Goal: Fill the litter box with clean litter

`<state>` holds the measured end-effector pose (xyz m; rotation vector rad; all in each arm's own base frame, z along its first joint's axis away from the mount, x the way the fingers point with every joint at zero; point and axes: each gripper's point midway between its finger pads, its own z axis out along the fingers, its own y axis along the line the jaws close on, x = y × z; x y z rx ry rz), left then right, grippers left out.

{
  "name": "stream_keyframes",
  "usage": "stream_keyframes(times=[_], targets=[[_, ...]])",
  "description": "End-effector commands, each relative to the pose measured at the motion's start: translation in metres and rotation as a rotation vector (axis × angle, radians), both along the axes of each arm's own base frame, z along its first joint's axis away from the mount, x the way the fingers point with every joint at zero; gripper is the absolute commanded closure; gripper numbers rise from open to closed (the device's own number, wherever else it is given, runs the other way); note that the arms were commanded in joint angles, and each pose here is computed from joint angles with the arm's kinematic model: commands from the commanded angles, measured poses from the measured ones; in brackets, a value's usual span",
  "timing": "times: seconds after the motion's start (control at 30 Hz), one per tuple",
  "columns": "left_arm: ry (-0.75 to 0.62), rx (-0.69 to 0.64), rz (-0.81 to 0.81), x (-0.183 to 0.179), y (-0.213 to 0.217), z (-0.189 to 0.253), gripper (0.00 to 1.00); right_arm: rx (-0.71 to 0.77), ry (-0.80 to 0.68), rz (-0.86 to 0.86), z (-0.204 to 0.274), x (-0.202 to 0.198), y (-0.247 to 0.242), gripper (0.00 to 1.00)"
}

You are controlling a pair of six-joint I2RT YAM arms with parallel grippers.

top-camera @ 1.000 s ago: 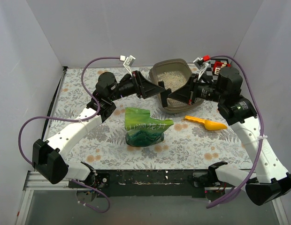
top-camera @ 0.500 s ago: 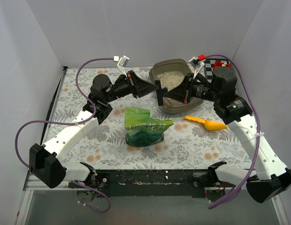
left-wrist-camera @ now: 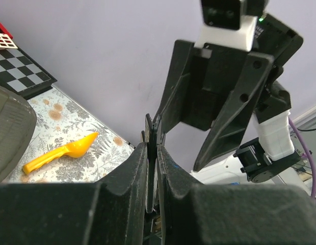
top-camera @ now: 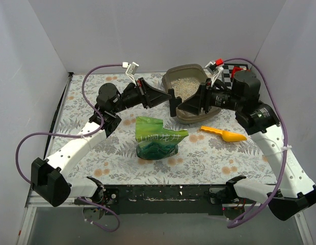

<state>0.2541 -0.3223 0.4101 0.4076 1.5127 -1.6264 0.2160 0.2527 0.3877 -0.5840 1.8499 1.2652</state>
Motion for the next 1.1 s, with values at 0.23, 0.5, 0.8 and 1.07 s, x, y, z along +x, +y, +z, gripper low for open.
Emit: stream_keyframes(times=[0.23, 0.5, 0.8, 1.07], targets=[[-0.107, -0.024, -0.03, -0.035, 0.019, 0.033, 1.0, -0.018, -0.169, 0.01, 0.03, -0.02, -0.016, 0.33], [-0.061, -0.078, -0.091, -0.043, 0.017, 0.03, 1.0, 0.099, -0.164, 0.115, 0.039, -0.028, 0.0, 0.33], [-0.053, -0.083, -0.097, -0.041, 0.014, 0.028, 1.0, 0.139, -0.135, 0.148, 0.033, -0.023, 0.009, 0.34], [-0.043, -0.085, -0.11, -0.04, 0.012, 0.023, 1.0, 0.169, -0.159, 0.166, 0.035, -0.02, 0.014, 0.42]])
